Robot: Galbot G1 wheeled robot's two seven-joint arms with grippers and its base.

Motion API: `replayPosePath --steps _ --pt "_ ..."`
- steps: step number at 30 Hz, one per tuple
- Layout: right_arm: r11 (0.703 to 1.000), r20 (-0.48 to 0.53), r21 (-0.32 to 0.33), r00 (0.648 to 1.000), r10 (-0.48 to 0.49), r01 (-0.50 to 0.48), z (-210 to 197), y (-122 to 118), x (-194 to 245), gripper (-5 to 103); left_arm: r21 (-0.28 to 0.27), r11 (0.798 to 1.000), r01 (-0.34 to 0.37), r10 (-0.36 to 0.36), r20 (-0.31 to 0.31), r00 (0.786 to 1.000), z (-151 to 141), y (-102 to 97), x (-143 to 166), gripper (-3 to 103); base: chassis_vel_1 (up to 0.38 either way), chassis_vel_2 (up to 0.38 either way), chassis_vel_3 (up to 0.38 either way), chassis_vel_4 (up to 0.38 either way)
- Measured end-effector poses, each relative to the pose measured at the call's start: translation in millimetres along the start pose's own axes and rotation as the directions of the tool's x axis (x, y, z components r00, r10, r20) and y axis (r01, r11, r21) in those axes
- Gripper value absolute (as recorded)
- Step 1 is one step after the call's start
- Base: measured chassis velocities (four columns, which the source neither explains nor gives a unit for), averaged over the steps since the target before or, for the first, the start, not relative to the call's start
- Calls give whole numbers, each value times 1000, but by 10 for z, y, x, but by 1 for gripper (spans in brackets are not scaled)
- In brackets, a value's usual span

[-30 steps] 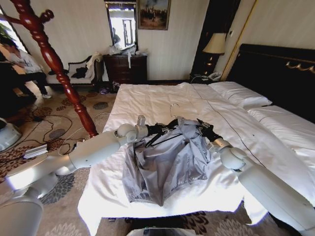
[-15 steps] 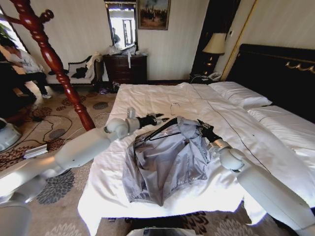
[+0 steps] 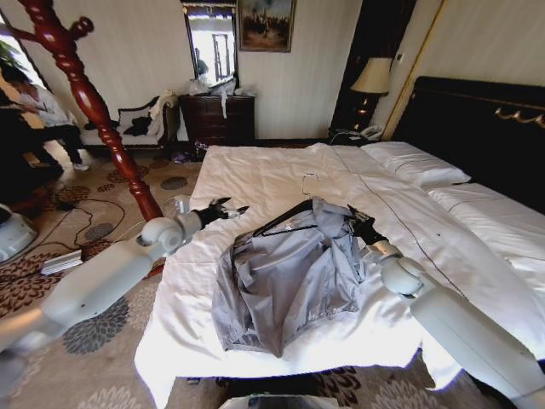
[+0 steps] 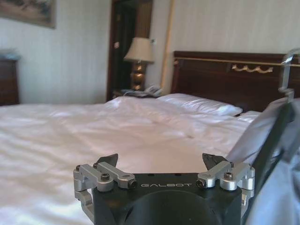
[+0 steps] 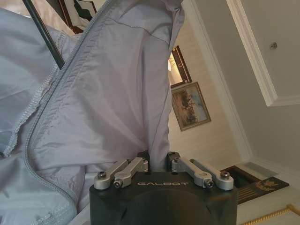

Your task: Pick up the clothes from the bed and hang them on the clothes hanger.

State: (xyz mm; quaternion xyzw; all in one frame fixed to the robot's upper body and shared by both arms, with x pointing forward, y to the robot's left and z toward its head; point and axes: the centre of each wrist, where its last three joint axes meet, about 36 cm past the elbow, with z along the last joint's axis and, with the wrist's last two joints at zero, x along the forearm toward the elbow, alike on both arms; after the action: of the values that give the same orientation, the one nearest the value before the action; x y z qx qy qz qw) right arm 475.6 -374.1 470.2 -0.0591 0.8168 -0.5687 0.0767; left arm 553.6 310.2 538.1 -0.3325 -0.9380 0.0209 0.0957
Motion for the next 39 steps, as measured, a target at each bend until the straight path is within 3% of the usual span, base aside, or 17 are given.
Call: replayPosePath --steps 6,11,13,15,17,18,21,22,25,27,30,33,39 --pt "1000 13 2 1000 -6 6 -14 2 31 15 67 997 30 -27 -42 999 280 209 -94 100 0 0 0 0" --pt "1000 24 6 1000 -5 5 -1 -17 48 15 140 990 24 -13 -85 996 393 237 -420 100 0 0 0 0" --pt "1000 25 8 1000 -5 4 2 -29 53 15 173 983 61 -41 -120 992 416 213 -677 100 0 0 0 0" --pt "1000 24 8 1000 -5 4 7 -36 56 15 224 968 114 -67 -208 976 369 126 -932 100 0 0 0 0" --pt "1000 22 7 1000 -5 5 11 -35 56 15 244 962 123 -64 -234 970 340 97 -997 100 0 0 0 0" --pt "1000 17 6 1000 -6 6 22 -34 57 15 281 950 136 -56 -275 960 290 57 -1138 100 0 0 0 0" --pt "1000 7 9 1000 -11 11 56 -38 62 15 329 929 168 -52 -332 942 279 132 -1335 100 0 0 0 0" --pt "1000 7 9 1000 -11 11 56 -38 62 15 329 929 168 -52 -332 942 279 132 -1335 100 0 0 0 0" --pt "1000 4 12 1000 -19 19 78 -54 63 15 401 891 211 -56 -366 929 302 339 -1488 100 0 0 0 0" --pt "1000 4 12 1000 -22 22 79 -47 61 15 414 884 219 -53 -377 925 301 384 -1505 100 0 0 0 0" --pt "999 5 8 999 -36 36 78 1 56 15 447 856 261 -39 -448 893 283 585 -1620 100 0 0 0 0" --pt "999 10 2 999 -42 42 64 41 38 15 462 844 273 -26 -473 881 238 663 -1739 100 0 0 0 0" --pt "999 16 -4 999 -41 41 49 56 5 15 488 828 275 -17 -468 883 77 553 -2214 100 0 0 0 0"
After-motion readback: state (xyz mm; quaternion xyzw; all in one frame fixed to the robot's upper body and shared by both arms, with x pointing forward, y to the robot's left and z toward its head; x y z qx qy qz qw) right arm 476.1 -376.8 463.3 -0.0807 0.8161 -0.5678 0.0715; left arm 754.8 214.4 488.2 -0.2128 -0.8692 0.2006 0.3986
